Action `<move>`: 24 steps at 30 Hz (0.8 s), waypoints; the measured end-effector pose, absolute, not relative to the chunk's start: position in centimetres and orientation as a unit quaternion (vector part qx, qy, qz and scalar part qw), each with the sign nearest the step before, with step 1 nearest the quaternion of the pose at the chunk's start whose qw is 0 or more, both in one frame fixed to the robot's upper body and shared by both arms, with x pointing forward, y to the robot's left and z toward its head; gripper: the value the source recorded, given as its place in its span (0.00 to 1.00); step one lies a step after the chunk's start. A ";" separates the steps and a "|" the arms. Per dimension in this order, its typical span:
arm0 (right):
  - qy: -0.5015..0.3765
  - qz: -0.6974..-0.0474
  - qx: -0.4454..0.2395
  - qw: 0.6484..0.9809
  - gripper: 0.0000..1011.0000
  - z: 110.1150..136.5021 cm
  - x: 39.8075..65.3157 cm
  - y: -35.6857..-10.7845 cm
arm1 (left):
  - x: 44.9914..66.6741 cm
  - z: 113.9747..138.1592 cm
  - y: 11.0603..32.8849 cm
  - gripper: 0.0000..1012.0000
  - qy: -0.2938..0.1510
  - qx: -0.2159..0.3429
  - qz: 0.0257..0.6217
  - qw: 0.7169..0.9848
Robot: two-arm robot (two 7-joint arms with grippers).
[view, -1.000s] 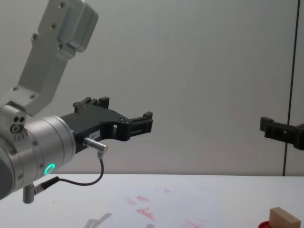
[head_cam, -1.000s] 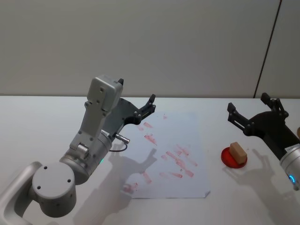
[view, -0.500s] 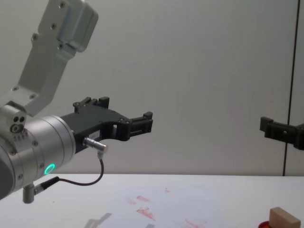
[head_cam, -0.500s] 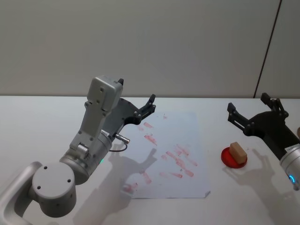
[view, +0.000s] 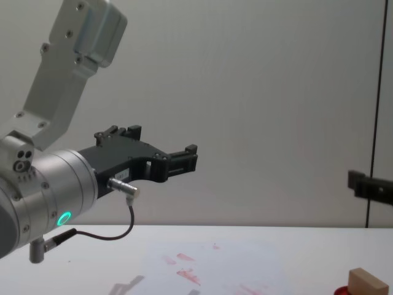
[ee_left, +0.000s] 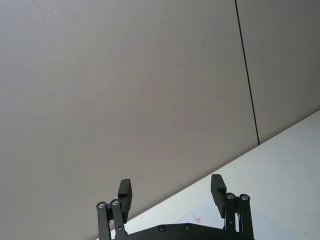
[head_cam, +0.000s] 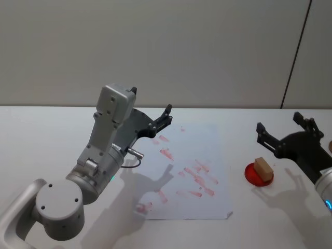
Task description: Use the one hand to pick up the stamp and affix it onto the A4 paper.
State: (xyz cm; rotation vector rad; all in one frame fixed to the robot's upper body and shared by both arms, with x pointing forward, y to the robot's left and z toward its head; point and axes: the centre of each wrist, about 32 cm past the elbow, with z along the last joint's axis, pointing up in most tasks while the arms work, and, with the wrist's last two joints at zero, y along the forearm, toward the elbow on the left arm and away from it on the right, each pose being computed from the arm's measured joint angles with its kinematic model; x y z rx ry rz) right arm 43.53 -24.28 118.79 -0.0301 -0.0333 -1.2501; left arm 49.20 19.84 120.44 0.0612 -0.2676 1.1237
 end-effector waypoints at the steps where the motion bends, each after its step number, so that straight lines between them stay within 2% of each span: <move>1: -0.011 -0.587 -0.021 0.809 0.99 118.8 43.4 -24.4 | 49.2 120.4 19.8 0.99 -0.126 0.029 0.531 0.837; 12: 0.029 -0.598 -0.073 0.797 0.99 118.6 42.8 -24.9 | 49.2 120.4 19.8 0.99 -0.126 0.029 0.531 0.837; 24: 0.066 -0.595 -0.127 0.791 0.99 117.7 44.1 -24.0 | 49.2 120.4 19.8 0.99 -0.126 0.029 0.531 0.837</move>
